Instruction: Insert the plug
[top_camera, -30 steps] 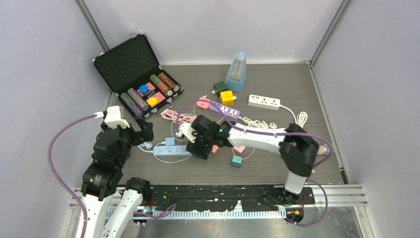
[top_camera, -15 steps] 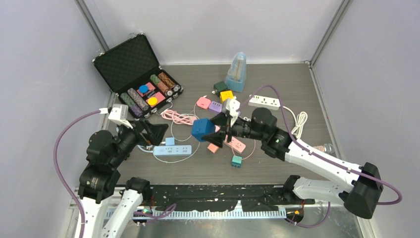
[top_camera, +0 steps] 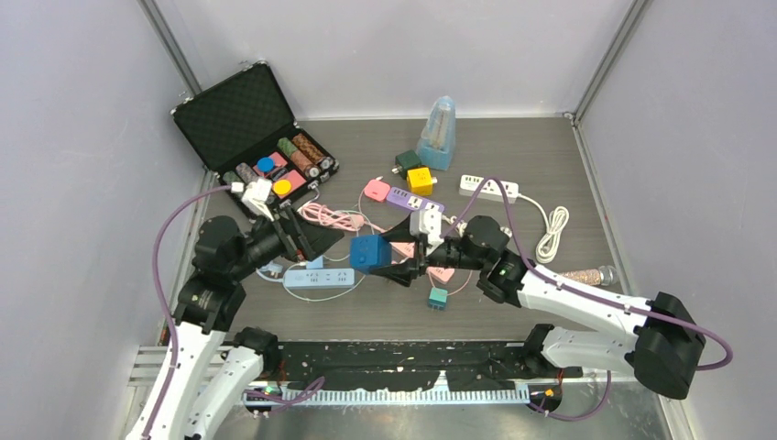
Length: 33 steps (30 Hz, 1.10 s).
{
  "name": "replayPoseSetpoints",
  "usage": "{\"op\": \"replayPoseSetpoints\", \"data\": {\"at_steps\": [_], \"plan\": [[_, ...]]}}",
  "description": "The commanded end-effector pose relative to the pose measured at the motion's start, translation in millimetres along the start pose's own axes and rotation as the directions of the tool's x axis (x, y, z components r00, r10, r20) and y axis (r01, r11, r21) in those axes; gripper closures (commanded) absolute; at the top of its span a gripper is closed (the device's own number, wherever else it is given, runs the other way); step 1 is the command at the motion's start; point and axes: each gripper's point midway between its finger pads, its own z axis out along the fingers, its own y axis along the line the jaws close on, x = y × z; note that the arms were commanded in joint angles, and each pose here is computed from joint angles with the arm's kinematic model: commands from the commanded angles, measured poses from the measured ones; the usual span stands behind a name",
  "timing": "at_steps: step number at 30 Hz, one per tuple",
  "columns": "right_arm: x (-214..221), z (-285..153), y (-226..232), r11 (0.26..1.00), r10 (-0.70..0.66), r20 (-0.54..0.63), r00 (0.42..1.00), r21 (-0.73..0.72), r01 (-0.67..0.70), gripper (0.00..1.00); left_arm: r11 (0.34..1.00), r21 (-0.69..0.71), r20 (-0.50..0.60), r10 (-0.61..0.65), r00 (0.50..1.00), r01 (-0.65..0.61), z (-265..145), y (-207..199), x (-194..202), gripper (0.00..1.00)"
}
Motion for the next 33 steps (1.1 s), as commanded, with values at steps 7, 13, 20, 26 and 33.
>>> {"op": "replayPoseSetpoints", "data": {"at_steps": [7,13,20,26,33], "plan": [[-39,31,-12,0.995,-0.081,0.086,0.993,0.065,0.076,0.58,0.997,-0.066,-0.160,-0.044,0.986,0.034,22,11,32,0.07],[-19,48,-13,0.996,-0.077,-0.029,0.997,0.052,0.079,0.57,0.992,0.066,-0.209,-0.088,0.974,0.103,28,-7,44,0.07],[-5,61,-19,0.994,-0.073,-0.114,0.991,0.078,0.082,0.57,0.998,-0.011,-0.237,-0.070,0.969,0.070,25,10,53,0.09],[-2,66,-17,0.994,-0.076,-0.131,0.988,0.069,0.086,0.57,0.997,-0.046,-0.298,-0.080,0.951,0.069,25,21,67,0.32],[15,67,-22,0.993,0.002,-0.223,0.975,0.118,0.025,0.28,0.994,-0.106,-0.320,-0.065,0.945,0.032,27,37,73,0.95]]}}
